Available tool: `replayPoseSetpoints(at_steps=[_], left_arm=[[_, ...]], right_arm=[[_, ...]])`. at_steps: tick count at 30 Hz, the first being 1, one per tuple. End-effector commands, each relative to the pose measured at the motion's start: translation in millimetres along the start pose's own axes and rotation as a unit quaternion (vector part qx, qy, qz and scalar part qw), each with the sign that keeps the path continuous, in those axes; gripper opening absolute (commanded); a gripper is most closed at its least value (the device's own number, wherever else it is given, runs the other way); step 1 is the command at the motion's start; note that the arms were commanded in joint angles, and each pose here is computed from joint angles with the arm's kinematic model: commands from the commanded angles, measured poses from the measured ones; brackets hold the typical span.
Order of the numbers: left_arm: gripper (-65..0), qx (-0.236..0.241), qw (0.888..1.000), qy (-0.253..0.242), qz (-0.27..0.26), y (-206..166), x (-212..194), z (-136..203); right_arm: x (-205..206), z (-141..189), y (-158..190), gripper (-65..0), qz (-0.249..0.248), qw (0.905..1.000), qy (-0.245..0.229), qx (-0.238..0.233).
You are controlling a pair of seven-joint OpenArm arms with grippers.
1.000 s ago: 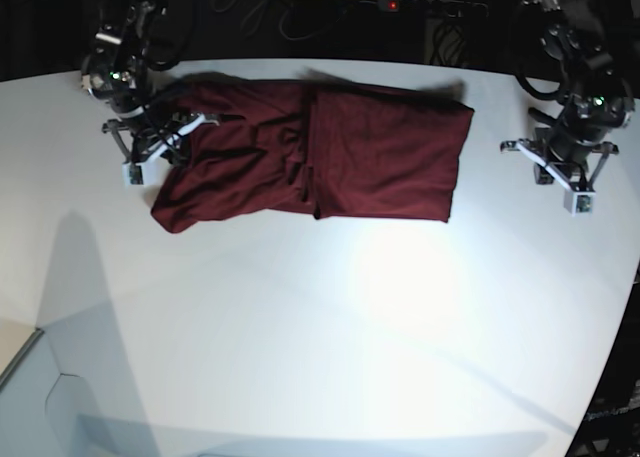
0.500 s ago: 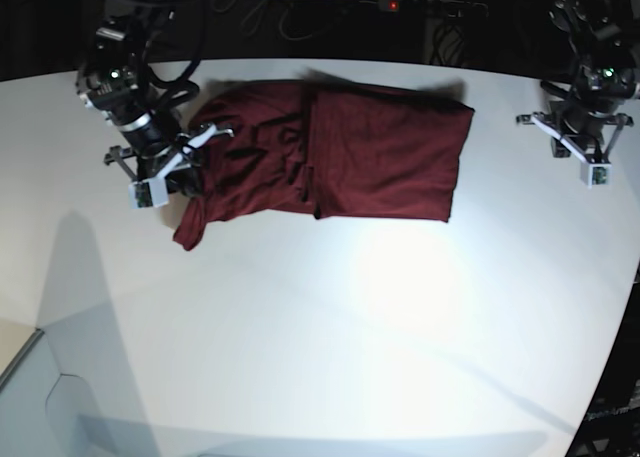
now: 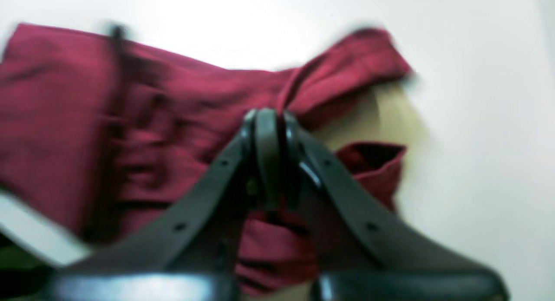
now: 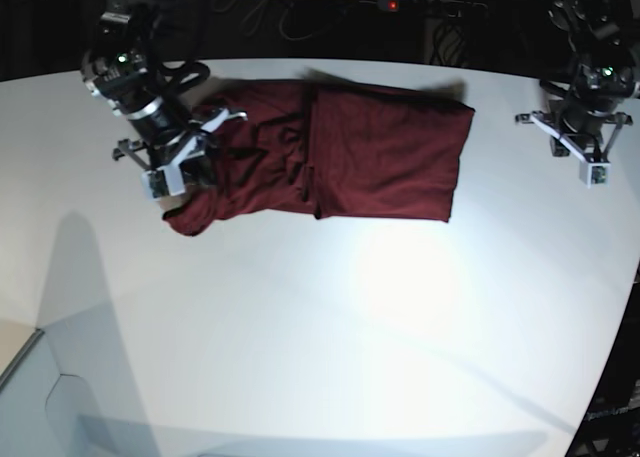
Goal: Layout the t-shirt on the table in an organized manner, then fold the t-shirt properly
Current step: 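Move both grippers to the shirt ends and grasp the end near the right gripper, then fold the grasped shirt end over the rest with the right gripper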
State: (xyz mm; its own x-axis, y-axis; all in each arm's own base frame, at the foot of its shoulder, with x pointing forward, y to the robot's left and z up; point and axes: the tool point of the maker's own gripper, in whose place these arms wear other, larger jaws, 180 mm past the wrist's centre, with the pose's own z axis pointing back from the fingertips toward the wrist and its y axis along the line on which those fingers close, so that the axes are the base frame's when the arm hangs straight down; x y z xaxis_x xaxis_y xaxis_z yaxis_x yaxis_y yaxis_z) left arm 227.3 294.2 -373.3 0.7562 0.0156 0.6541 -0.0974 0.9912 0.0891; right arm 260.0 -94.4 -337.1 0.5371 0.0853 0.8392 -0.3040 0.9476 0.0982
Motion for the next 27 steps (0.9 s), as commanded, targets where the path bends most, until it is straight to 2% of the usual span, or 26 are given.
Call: replayPoseSetpoints(at_steps=[1,6,10,17,19,24,27], left_arm=[[-64.8,0.003,1.000,-0.017,-0.004,3,11,2],[-64.8,-0.003,1.000,-0.022,-0.008,-4,19,-1],[-64.8,-0.019,0.999,-0.019,-0.017,-18,20,-7],[-64.8,-0.013,1.000,-0.012,-0.020,-12,14,-5],[-64.8,0.002,1.000,-0.003,-0.022,-3,7,-2],[-64.8,0.035,0.999,0.009,-0.025,15,-1,3],[-64.8,0.039,0.998,0.039,-0.020,20,-18,8]], right_arm=[[17,3,13,-65.0,0.007,0.9993,-0.032,0.018],[31,-4,58,-65.0,0.027,0.9953,-0.048,0.080],[41,-6,97,-65.0,0.043,0.9884,-0.061,0.133],[57,-4,158,-65.0,0.068,0.9709,-0.082,0.214],[64,-2,177,-65.0,0.079,0.9631,-0.092,0.240],[79,-6,205,-65.0,0.071,0.9581,-0.104,0.258],[80,-15,221,-65.0,0.083,0.9523,-0.098,0.277]])
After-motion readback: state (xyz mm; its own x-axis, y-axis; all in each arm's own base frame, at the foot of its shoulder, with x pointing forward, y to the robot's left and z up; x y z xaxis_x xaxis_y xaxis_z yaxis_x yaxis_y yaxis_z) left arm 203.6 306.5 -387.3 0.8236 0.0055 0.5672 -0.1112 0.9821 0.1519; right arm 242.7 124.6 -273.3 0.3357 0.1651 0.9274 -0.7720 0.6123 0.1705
